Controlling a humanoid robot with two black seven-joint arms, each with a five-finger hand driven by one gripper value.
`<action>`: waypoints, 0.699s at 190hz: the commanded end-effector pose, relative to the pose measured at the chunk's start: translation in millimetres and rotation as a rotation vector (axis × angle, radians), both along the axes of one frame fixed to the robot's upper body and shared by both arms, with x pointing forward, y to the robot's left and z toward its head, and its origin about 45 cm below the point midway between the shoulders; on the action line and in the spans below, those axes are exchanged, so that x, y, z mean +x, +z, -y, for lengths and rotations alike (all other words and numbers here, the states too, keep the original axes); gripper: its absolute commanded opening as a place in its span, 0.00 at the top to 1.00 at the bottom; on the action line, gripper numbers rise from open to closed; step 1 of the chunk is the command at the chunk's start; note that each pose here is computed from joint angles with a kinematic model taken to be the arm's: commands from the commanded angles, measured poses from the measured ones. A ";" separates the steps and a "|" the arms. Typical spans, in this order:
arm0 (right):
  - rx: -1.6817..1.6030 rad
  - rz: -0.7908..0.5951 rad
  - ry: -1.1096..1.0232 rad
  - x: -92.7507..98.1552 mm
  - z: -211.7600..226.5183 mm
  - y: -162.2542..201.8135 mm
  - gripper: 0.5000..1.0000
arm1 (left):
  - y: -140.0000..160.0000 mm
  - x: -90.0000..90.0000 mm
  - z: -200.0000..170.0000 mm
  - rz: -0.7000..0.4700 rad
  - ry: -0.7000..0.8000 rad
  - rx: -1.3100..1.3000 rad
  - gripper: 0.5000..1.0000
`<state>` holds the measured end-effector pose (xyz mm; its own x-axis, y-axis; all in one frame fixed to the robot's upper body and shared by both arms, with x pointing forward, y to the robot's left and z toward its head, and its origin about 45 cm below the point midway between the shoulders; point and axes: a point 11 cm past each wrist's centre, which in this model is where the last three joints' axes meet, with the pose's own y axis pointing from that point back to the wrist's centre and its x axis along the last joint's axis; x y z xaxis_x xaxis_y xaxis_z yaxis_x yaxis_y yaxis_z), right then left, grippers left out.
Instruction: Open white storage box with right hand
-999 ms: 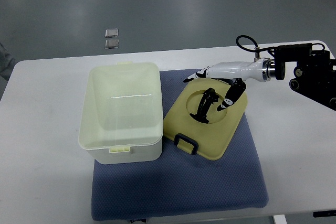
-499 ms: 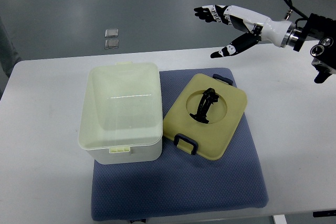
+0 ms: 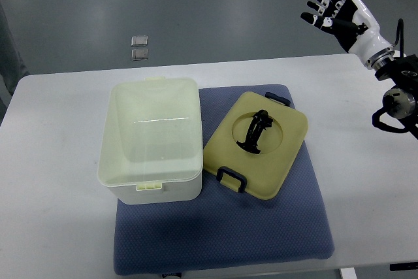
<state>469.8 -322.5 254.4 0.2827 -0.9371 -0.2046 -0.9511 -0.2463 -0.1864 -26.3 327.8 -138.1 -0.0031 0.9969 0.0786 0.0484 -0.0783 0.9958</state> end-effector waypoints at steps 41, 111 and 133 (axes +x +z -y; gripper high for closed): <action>0.116 -0.111 -0.075 -5.0 13.2 -24.3 0.14 | 0.0 0.1 0.0 0.000 0.000 0.000 0.00; 0.175 -0.220 -0.046 -14.5 -4.8 -56.4 0.14 | 0.0 0.1 0.0 0.000 0.000 0.000 0.00; 0.214 -0.239 -0.010 -17.7 -20.2 -65.2 0.14 | 0.0 -0.8 0.0 -0.001 0.001 0.000 0.00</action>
